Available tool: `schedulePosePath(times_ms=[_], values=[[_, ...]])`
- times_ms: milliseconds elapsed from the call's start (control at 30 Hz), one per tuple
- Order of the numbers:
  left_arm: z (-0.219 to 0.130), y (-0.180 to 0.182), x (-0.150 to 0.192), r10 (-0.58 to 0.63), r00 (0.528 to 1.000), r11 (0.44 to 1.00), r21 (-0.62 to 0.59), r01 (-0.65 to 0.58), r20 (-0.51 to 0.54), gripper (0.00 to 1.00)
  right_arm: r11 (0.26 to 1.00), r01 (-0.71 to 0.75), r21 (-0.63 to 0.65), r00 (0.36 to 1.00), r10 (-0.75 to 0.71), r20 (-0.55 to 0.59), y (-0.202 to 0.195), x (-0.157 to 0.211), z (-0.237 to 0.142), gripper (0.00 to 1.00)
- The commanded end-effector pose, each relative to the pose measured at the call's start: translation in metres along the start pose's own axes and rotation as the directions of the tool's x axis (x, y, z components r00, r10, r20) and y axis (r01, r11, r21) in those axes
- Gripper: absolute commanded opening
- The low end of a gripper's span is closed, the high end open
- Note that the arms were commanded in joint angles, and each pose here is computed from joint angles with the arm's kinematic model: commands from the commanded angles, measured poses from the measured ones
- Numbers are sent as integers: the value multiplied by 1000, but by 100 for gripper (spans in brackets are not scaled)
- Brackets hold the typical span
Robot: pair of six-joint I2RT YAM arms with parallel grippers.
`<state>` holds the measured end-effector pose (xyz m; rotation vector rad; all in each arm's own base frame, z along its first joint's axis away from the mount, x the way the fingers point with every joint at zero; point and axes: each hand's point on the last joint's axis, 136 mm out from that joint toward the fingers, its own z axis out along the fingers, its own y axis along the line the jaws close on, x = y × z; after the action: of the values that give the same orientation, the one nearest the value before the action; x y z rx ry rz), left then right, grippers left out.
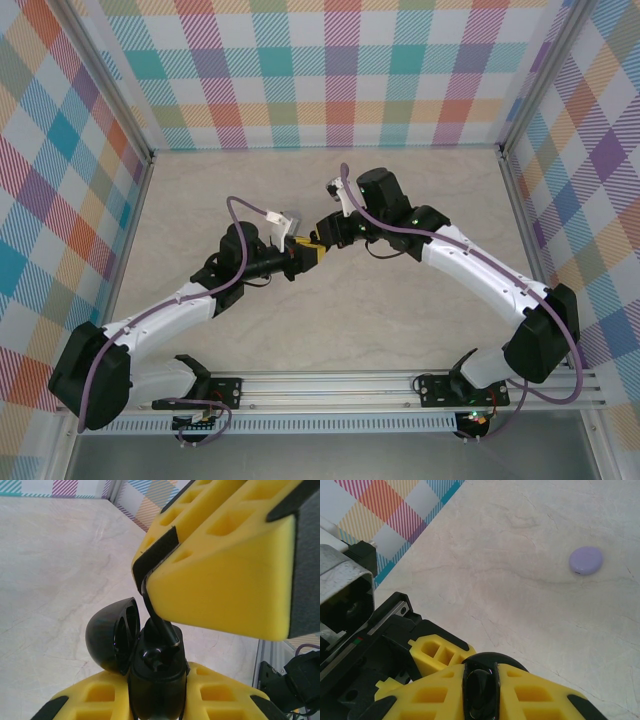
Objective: Insert the wireless bluetooth earbuds into the charging case
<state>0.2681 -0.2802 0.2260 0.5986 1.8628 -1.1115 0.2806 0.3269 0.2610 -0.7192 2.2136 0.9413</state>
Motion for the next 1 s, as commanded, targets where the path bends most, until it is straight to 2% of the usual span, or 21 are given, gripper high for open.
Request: schedulePosePath(times_ms=[0,967], values=[[-8,-12,-29,32,996,999,22,-34,82,0,1000,28,-5,1000,-28,-12,2,2,3,21],[-12,-11,-38,36,993,999,-6,-36,113,0,998,57,-9,996,-57,-71,7,15,4,21]])
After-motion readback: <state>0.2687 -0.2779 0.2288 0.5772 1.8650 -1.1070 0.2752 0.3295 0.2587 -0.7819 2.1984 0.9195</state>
